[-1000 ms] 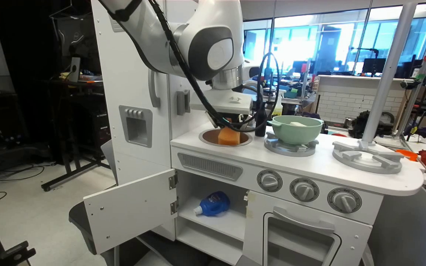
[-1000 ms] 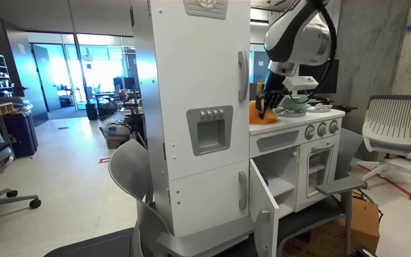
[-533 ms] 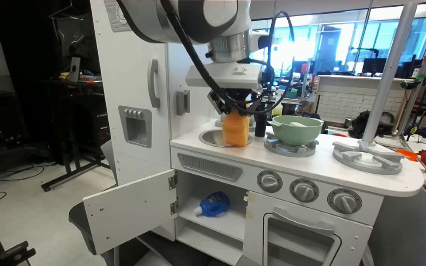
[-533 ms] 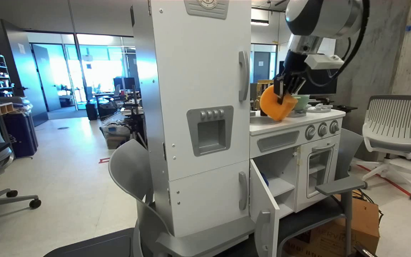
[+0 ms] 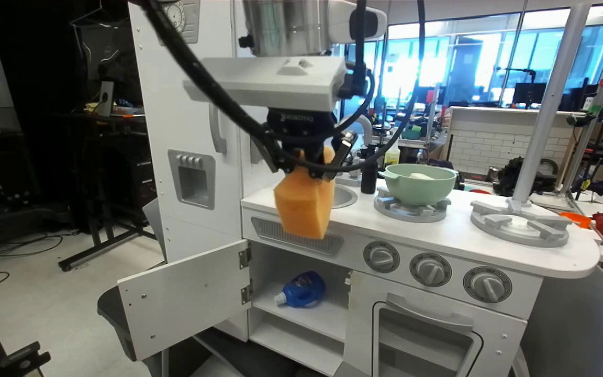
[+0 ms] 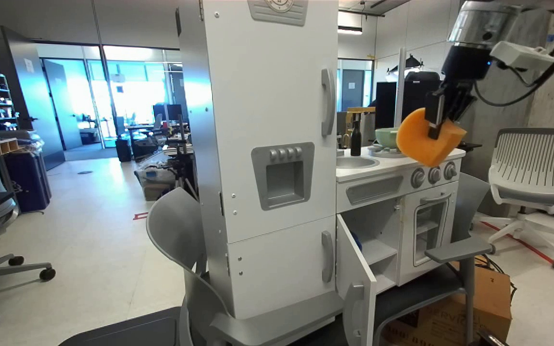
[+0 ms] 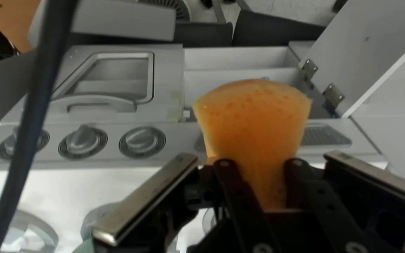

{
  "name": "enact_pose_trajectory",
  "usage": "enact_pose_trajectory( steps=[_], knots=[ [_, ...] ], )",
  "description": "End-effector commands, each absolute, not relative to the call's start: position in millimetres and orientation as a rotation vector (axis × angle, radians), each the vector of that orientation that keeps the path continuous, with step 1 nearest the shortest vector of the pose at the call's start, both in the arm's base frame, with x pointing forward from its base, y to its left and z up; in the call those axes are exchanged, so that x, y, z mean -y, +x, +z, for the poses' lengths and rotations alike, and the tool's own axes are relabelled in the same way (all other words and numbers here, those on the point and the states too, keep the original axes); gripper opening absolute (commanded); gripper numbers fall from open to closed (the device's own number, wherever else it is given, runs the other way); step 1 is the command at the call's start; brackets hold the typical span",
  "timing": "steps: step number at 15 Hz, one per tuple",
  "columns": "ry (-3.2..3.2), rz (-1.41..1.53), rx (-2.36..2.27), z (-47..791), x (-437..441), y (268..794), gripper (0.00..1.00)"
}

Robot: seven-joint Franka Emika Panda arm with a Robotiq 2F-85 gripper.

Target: Put the orange object inside the cupboard

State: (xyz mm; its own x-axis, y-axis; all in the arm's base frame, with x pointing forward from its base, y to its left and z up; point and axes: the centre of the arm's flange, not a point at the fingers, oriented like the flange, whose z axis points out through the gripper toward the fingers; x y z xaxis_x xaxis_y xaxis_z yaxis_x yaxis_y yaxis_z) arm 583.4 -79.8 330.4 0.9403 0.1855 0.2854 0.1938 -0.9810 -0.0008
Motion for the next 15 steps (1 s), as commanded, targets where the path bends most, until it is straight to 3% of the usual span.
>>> enact_pose_trajectory(
  steps=[1, 7, 15],
  knots=[
    [-3.059, -0.402, 0.289, 302.6, 87.5, 493.0, 0.03],
    [-3.096, -0.603, 0.112, 194.5, 106.8, 455.3, 0.03],
    [-3.054, -0.919, 0.132, 112.0, 95.2, 484.9, 0.03]
  ],
)
